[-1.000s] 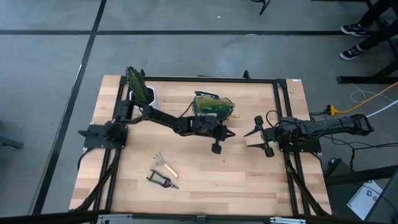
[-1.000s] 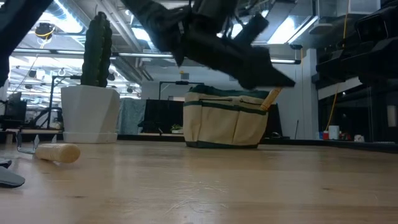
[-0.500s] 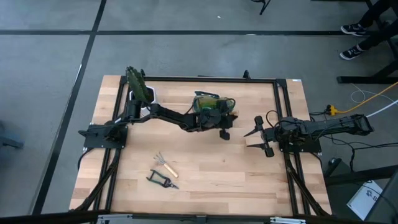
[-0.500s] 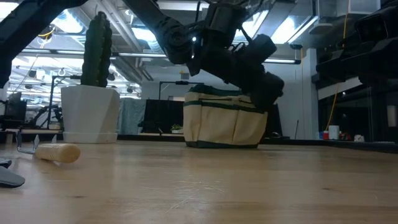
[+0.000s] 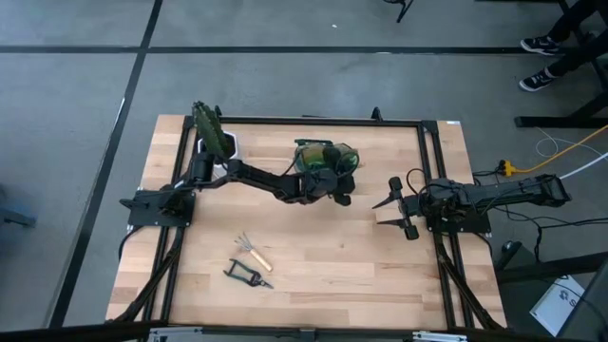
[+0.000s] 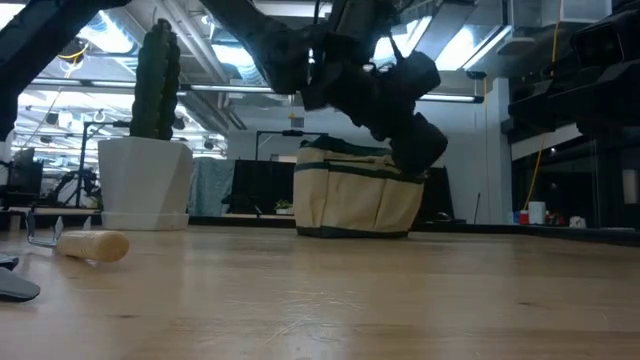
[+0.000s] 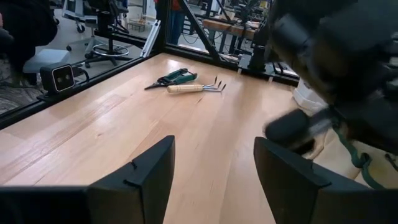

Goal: Pick & Place Garden tools in Gardening bag
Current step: Adjust the trowel in the gardening bag, then adjust the hand rake on the table

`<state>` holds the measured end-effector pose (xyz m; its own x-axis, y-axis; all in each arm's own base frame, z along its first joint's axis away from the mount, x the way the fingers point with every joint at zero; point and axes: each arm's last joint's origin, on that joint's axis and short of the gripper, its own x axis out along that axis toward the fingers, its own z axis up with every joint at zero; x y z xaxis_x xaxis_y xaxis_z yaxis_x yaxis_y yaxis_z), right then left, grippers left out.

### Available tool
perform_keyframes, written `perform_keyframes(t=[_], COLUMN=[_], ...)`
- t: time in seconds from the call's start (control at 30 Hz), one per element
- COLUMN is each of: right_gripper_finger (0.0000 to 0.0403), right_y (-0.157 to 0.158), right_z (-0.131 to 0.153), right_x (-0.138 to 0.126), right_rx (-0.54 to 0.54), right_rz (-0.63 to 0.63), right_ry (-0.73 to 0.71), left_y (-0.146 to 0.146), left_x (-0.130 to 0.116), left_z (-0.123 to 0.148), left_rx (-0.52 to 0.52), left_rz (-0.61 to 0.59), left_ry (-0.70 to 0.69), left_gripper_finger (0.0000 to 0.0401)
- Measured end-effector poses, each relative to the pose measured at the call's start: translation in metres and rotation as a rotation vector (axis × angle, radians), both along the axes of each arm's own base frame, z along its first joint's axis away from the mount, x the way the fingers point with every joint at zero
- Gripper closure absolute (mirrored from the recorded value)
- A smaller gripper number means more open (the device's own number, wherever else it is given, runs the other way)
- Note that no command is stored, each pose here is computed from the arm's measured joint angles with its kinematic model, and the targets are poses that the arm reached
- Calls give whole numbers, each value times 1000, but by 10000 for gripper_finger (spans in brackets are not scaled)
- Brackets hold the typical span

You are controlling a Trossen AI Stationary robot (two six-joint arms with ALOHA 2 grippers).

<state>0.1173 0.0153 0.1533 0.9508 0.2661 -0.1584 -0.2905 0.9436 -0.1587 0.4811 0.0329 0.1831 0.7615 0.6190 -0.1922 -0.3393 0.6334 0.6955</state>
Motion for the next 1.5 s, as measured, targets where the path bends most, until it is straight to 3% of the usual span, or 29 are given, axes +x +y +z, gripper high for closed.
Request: perform_keyframes(t=[0.17,0.27,0.43,0.77,0.97,1.27,1.5], right_gripper_finger=[183,183,183,183,183,184,184], right_y=[0,0,0,0,0,0,0], right_z=[0,0,0,0,0,0,0], right_x=[0,0,0,0,0,0,0], right_rx=[0,0,0,0,0,0,0], right_rz=[0,0,0,0,0,0,0], right_ry=[0,0,0,0,0,0,0], left_y=[-15,-18,-21,-59,-88,-125,-147], left_x=[-14,-30,-70,-163,-207,-246,-254], left_z=[44,62,87,99,109,95,83], left_rx=[-66,-143,-173,-218,-322,-495,-642], left_rz=[-128,-204,-265,-365,-432,-471,-454], left_ry=[-51,-50,-51,-5,95,329,393], left_gripper_finger=[399,398,400,399,396,391,350])
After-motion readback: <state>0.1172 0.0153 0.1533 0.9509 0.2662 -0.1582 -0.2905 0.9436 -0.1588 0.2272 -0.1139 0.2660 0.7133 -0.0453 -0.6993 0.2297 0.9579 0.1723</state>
